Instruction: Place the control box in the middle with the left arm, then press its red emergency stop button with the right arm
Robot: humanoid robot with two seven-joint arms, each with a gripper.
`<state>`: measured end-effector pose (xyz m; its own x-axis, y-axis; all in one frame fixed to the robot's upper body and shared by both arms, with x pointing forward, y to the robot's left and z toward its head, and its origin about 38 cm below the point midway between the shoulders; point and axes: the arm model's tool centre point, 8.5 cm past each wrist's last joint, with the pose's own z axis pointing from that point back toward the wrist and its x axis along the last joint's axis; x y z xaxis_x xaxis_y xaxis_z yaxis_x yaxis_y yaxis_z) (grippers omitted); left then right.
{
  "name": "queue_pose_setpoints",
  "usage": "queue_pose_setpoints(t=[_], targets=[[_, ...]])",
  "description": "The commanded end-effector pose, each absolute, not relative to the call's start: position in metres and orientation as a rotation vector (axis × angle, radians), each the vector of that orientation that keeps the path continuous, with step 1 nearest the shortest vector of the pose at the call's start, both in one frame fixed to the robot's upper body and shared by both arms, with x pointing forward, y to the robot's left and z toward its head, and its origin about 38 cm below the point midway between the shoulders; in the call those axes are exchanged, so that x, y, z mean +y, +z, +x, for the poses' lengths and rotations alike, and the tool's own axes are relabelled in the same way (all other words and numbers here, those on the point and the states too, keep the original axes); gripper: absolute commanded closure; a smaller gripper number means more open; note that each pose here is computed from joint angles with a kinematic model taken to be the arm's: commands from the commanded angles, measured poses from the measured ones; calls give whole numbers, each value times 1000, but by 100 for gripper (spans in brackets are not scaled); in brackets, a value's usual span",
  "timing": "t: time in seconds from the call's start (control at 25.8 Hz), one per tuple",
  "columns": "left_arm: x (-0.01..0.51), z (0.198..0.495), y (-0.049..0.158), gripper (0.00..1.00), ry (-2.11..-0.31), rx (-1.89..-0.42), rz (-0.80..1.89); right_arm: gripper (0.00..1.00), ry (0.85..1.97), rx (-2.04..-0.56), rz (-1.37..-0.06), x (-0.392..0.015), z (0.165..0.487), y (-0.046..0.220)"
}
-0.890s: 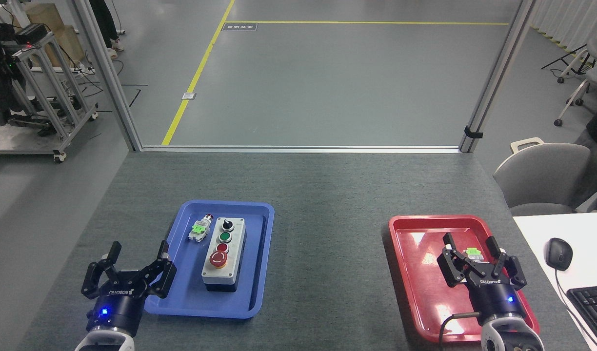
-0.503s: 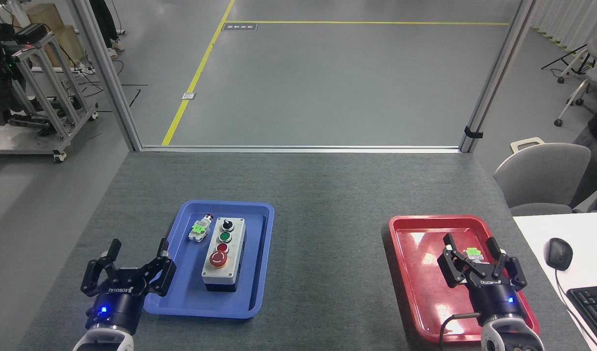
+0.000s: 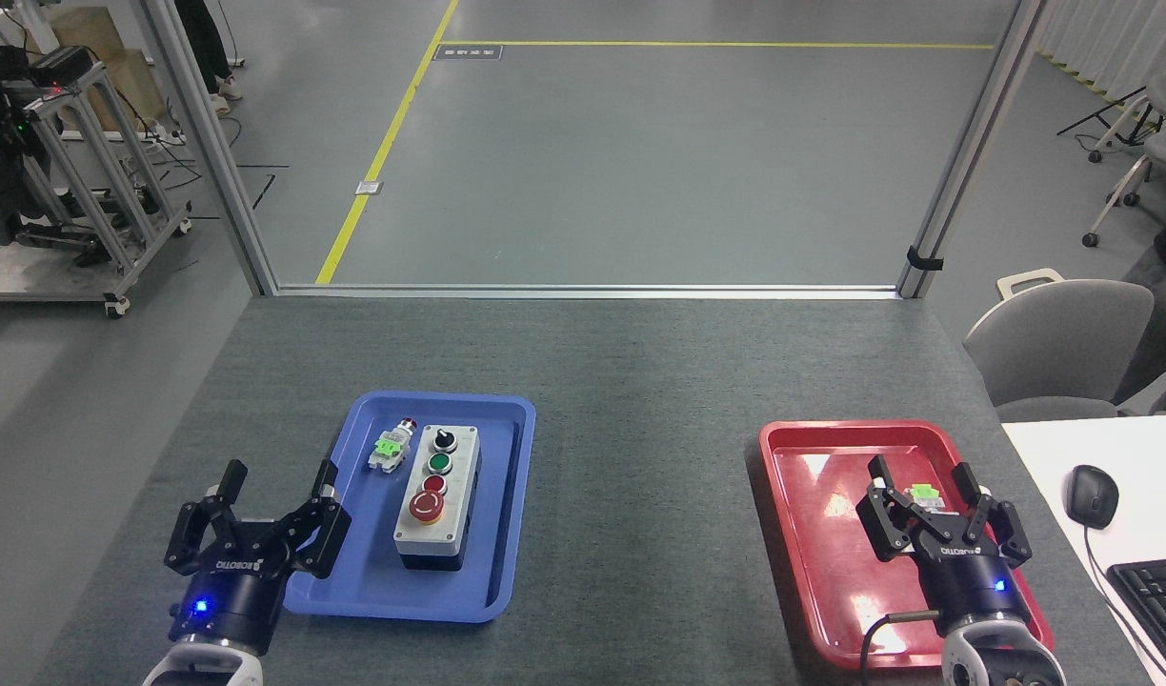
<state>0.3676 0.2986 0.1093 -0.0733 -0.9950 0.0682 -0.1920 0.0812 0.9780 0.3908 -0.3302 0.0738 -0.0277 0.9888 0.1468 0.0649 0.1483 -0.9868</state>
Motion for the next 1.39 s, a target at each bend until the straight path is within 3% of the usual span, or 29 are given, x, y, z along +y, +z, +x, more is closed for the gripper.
queue_pose_setpoints(t=[0.0,0.19,0.39,0.93,1.35], targets=[[279,366,94,1,-1171,-1435,1215,1,1082,-1345,-1138,-330,391,74],[252,368,61,1,-1294,-1368,1169,1,1081,-1347,-1135,-329,391,74],[235,393,35,1,-1377,-1214,1228,1,1083,-1350,-1132,-328,391,74],[212,388,14,1,-1419,-1189,1143,1,1078,-1349,-1136,-328,392,75],[207,402,4,1,-1389,-1124,1138,1,1080,-1351,-1132,-327,392,74]])
